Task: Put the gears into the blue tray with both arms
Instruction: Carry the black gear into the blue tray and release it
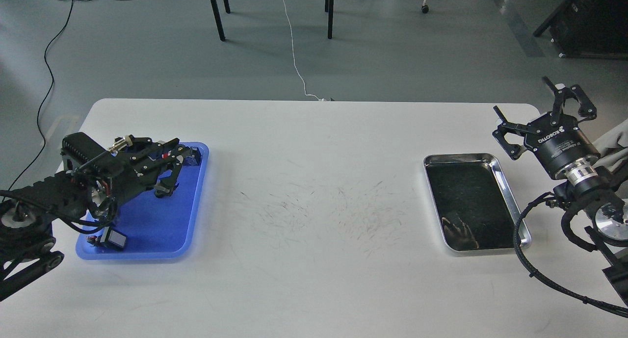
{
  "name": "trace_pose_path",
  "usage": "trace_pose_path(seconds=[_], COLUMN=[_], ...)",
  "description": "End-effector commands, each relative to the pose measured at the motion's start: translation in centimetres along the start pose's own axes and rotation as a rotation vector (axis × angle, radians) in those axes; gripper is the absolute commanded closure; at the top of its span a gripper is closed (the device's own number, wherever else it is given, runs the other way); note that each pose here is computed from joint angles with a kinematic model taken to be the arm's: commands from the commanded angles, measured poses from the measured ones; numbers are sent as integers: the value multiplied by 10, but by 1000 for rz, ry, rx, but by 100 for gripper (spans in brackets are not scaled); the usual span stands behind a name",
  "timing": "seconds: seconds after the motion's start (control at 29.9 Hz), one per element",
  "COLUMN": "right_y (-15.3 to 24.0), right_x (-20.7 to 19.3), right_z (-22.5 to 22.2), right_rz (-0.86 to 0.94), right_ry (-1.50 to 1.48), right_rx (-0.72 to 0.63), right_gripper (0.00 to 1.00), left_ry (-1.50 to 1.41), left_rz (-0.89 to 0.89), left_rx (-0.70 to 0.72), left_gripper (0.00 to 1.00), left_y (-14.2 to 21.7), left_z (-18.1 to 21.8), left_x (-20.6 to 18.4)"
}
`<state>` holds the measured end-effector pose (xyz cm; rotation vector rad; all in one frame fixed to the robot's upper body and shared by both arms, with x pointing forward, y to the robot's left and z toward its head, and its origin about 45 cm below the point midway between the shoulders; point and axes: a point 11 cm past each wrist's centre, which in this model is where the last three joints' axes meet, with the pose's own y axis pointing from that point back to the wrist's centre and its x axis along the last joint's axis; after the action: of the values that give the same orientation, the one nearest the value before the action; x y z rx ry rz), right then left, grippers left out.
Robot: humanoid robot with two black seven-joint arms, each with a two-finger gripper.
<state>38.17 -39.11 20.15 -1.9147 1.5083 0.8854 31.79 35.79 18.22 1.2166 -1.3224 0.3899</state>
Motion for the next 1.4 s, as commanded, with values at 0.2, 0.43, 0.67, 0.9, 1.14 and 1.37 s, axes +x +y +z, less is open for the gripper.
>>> trace_pose_path(seconds=[0.2,0.43,0.67,0.9,1.14,1.37], right_y=[0,1,2,2,2,2], right_x=[0,1,2,2,2,2], right_z=[1,-2,-2,-2,-1,-3], right_rz=[0,3,5,5,3,3], right_ry=[0,6,7,8,7,11], right_rx=[-4,-1,-2,-2,-4,-5], right_gripper=[5,5,5,5,5,5], left_ry=[150,164,194,204,202,234], left_rz=[-117,-159,-170,-163,-159,-122], left_rx=[45,65,61,57,59,98], left_gripper=[94,93,91,74,46,13], left_y=[29,34,28,25,25,25], left_z=[7,5,14,18,16,2], left_x=[-66,-84,-95,-95,-94,-83])
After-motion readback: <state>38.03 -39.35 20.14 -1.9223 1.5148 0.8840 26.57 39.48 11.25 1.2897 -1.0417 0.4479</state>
